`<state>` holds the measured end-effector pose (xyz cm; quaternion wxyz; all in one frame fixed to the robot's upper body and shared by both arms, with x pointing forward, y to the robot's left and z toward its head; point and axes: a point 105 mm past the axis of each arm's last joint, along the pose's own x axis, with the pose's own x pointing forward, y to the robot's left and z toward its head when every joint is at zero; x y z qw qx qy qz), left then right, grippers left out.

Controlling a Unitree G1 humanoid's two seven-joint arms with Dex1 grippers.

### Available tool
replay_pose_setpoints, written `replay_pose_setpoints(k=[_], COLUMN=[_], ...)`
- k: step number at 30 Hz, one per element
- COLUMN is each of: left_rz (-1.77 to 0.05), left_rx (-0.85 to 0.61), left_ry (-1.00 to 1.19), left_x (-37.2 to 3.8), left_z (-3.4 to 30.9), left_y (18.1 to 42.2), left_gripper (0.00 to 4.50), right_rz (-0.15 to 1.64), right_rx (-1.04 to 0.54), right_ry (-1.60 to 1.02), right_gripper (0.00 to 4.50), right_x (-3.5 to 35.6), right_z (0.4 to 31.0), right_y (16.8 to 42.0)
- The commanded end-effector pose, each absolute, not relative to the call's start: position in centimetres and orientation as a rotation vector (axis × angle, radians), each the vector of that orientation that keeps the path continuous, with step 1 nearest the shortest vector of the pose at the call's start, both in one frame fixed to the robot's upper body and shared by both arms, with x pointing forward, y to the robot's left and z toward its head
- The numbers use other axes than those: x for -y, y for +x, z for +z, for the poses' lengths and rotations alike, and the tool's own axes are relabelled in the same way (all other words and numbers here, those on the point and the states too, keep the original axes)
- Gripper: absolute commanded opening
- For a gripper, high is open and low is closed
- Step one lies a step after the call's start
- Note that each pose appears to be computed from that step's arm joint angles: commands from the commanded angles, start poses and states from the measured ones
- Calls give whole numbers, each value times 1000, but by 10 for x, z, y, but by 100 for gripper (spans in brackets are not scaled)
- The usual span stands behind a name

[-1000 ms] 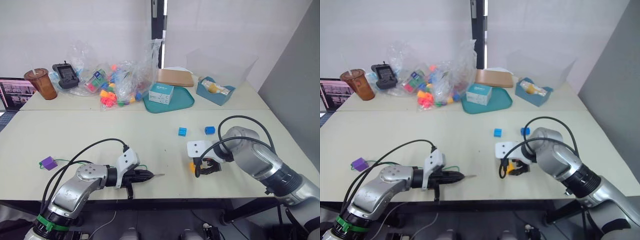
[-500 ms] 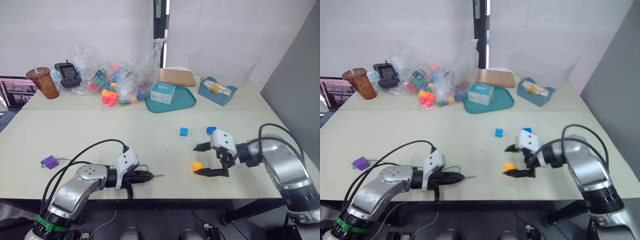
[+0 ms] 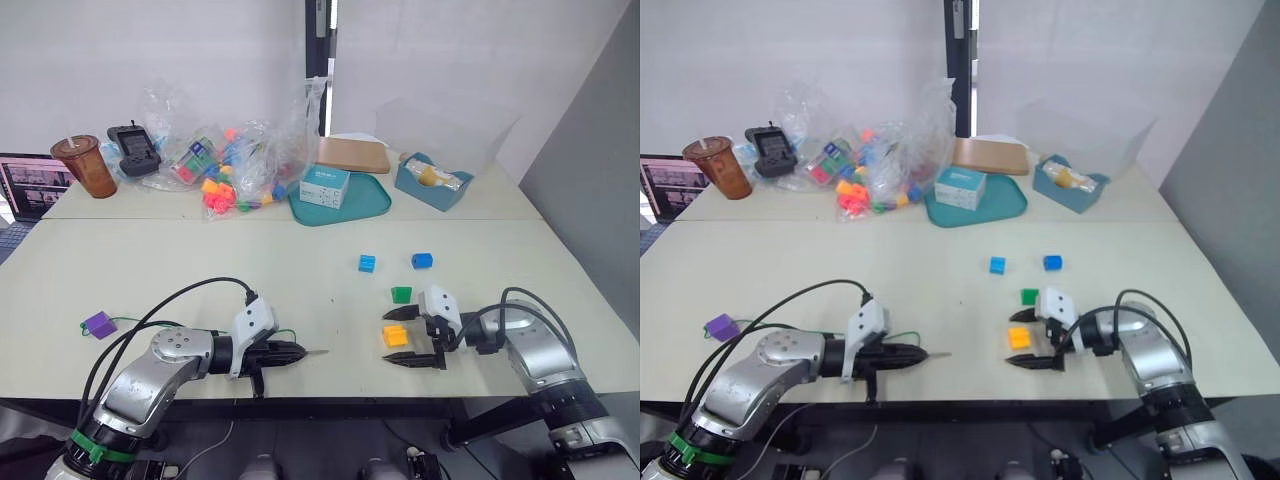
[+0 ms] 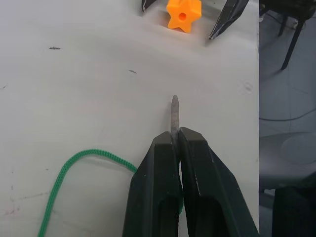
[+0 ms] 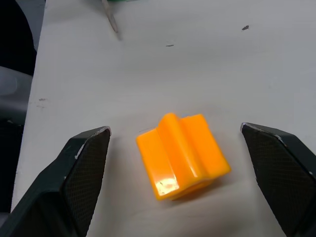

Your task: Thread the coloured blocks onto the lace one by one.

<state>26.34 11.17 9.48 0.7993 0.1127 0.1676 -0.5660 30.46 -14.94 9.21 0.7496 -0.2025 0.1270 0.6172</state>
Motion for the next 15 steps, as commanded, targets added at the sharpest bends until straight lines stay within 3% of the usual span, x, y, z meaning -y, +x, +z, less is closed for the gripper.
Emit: replay_pose_setpoints(k=[1, 9, 15], left_rz=[-1217, -1225, -1267], left_rx=[-318, -308, -247], left_ry=[257, 255, 231], left_x=[-111, -109, -82], left_z=[106, 109, 119], left_y=[261, 260, 266], left_gripper=[0, 0, 0], right_rz=[1353, 1341, 1383], right_rx=[-238, -229, -212], right_ry=[-453, -436, -420], right_gripper=[420, 156, 142], right_x=[147, 146, 123], right_z=[97, 96, 93], right_y=[307, 308, 299])
